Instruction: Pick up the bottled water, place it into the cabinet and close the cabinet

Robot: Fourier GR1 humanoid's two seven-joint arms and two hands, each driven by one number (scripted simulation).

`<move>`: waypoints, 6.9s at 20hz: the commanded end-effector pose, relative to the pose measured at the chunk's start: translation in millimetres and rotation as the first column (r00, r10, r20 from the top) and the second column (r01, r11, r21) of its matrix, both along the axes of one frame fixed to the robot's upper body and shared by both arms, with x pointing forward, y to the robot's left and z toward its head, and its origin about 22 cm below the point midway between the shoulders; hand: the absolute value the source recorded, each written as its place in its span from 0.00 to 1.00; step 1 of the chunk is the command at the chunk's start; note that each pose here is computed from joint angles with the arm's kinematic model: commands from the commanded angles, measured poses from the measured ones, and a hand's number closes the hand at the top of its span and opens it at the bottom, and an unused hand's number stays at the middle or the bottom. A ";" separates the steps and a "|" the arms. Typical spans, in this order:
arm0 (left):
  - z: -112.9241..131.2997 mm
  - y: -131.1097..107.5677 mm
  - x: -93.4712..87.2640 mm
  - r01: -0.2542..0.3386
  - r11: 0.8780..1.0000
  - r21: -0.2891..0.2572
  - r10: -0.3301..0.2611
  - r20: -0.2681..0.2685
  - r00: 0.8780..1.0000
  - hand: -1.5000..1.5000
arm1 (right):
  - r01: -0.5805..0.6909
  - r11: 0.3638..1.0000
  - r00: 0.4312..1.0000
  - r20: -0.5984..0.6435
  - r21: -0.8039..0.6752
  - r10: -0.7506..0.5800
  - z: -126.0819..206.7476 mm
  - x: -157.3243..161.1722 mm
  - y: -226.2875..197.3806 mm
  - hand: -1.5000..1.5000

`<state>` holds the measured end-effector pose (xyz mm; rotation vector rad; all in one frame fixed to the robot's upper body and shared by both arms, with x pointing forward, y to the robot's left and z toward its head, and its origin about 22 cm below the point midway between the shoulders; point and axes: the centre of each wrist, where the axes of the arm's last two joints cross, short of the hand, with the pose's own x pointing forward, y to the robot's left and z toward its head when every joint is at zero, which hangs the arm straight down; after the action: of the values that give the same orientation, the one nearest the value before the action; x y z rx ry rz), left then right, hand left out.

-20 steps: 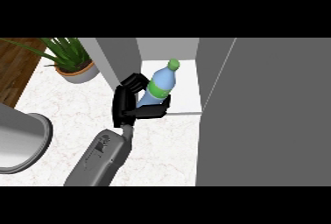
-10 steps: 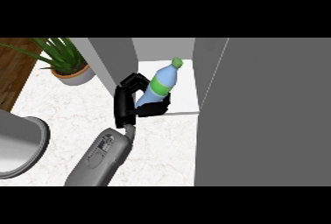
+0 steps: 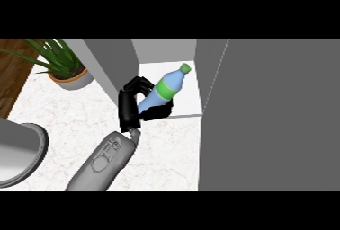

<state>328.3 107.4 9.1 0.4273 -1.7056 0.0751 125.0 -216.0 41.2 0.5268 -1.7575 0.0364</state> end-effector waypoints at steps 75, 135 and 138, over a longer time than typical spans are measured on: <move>73.2 42.9 -161.2 0.569 0.737 -0.364 -0.445 0.372 0.814 0.00 | -0.136 0.974 0.990 -0.007 -0.181 0.137 26.6 -35.7 9.9 1.00; 85.4 253.7 -308.0 0.462 0.807 -0.369 -0.304 0.412 0.859 0.00 | -0.376 0.918 0.926 -0.068 -0.124 0.370 124.5 230.7 112.7 1.00; 104.0 265.1 -321.9 0.472 0.803 -0.364 -0.319 0.407 0.856 0.00 | -0.404 0.902 0.915 -0.075 -0.154 0.397 89.9 237.2 115.2 1.00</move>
<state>14.0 368.2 107.5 -0.3149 -2.0069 0.2578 337.3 -104.4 152.5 0.7782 -1.5815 0.4549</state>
